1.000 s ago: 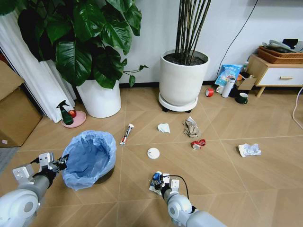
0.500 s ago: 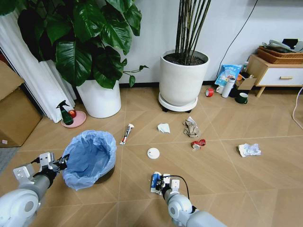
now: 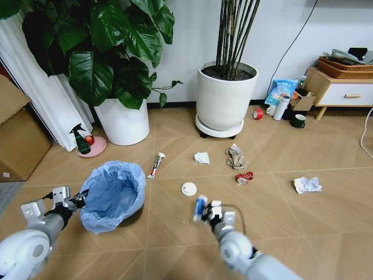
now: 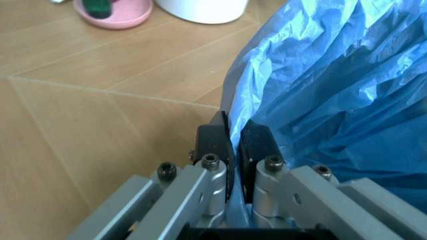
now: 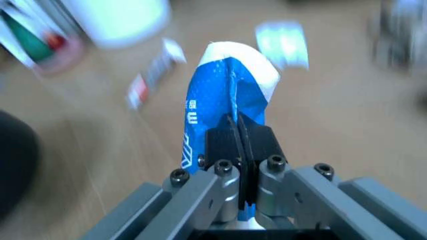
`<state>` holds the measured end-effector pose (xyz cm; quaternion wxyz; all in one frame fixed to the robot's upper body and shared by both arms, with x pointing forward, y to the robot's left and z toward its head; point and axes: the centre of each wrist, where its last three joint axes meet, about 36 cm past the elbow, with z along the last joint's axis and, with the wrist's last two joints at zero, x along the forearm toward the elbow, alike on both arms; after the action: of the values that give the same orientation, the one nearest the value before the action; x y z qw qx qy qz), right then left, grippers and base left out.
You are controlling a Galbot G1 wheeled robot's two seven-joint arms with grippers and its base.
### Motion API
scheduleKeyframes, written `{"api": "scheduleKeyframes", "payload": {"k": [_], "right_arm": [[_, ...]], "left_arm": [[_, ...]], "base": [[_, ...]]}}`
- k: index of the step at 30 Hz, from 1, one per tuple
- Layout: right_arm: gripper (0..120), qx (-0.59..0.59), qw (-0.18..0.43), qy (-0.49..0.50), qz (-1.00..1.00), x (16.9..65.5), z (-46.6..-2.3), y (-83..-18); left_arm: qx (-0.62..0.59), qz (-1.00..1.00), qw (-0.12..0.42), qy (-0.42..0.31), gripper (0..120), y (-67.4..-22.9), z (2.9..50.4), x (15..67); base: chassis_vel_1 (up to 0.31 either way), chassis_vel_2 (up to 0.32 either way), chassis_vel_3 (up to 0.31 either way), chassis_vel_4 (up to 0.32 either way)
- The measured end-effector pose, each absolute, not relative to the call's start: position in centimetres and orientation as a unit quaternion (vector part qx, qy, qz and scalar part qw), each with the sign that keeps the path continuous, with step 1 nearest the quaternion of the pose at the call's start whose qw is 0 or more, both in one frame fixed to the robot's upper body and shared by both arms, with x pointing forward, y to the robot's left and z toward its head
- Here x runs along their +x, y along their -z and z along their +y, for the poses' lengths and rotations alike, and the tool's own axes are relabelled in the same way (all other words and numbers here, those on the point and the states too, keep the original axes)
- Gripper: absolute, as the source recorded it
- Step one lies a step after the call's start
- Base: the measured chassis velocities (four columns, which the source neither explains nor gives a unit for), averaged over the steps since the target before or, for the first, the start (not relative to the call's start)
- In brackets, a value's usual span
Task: Pick up the trash bin and place the garbage on the floor into it.
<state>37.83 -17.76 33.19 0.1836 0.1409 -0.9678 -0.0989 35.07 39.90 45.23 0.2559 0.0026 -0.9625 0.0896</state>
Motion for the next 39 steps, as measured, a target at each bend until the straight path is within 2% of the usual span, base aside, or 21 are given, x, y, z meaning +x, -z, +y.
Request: {"api": "scheduleKeyframes", "payload": {"k": [4,5,8,10,21,24,25,27,29,31,35,39], "right_arm": [[0,0.194,0.070,0.104,-0.973,39.1,-18.9,-37.1],[0,0.194,0.070,0.104,-0.973,39.1,-18.9,-37.1],[0,0.245,0.008,0.110,-0.963,40.4,-18.8,-38.9],[0,0.277,-0.013,0.121,-0.953,41.1,-18.2,-39.7],[0,0.362,-0.053,0.142,-0.920,42.6,-14.7,-41.3],[0,0.418,-0.070,0.156,-0.892,44.0,-11.0,-42.3],[0,0.418,-0.070,0.156,-0.892,44.0,-11.0,-42.3],[0,0.442,-0.063,0.164,-0.880,44.1,-8.7,-41.8],[0,0.443,-0.062,0.165,-0.879,44.1,-8.5,-41.8],[0,0.455,-0.048,0.178,-0.871,43.7,-6.0,-40.9],[0,0.458,-0.025,0.184,-0.870,42.9,-4.1,-39.4],[13,0.452,-0.007,0.178,-0.874,42.4,-4.0,-38.7]], "left_arm": [[-0.016,-0.960,0.264,-0.093,0,-44.6,39.4,36.0],[-0.016,-0.960,0.264,-0.093,0,-44.6,39.4,36.0],[-0.040,-0.956,0.274,-0.100,0,-44.2,38.7,36.3],[-0.051,-0.954,0.279,-0.099,0,-43.9,38.4,36.4],[-0.080,-0.952,0.280,-0.093,0,-43.5,37.8,36.9],[-0.091,-0.953,0.275,-0.093,0,-43.5,37.7,36.9],[-0.091,-0.953,0.275,-0.093,0,-43.5,37.7,36.9],[-0.091,-0.953,0.272,-0.092,0,-43.6,37.9,37.0],[-0.090,-0.954,0.272,-0.092,0,-43.7,37.9,37.0],[-0.088,-0.955,0.269,-0.091,0,-43.9,38.2,37.1],[-0.085,-0.956,0.267,-0.090,0,-44.3,38.6,37.0],[-0.083,-0.956,0.266,-0.088,0,-44.5,38.8,36.9]], "base": [[0.000,0.000,0.000,0.000],[0.000,0.000,0.000,0.000],[0.000,0.000,0.000,0.000],[0.000,0.000,0.000,0.000],[0.000,0.000,0.000,0.000],[0.000,0.000,0.000,0.000],[0.000,0.000,0.000,0.000],[0.000,0.000,0.000,0.000],[0.000,0.000,0.000,0.000],[0.000,0.000,0.000,0.000],[0.000,0.000,0.000,0.000],[0.000,0.000,0.000,0.000]]}}
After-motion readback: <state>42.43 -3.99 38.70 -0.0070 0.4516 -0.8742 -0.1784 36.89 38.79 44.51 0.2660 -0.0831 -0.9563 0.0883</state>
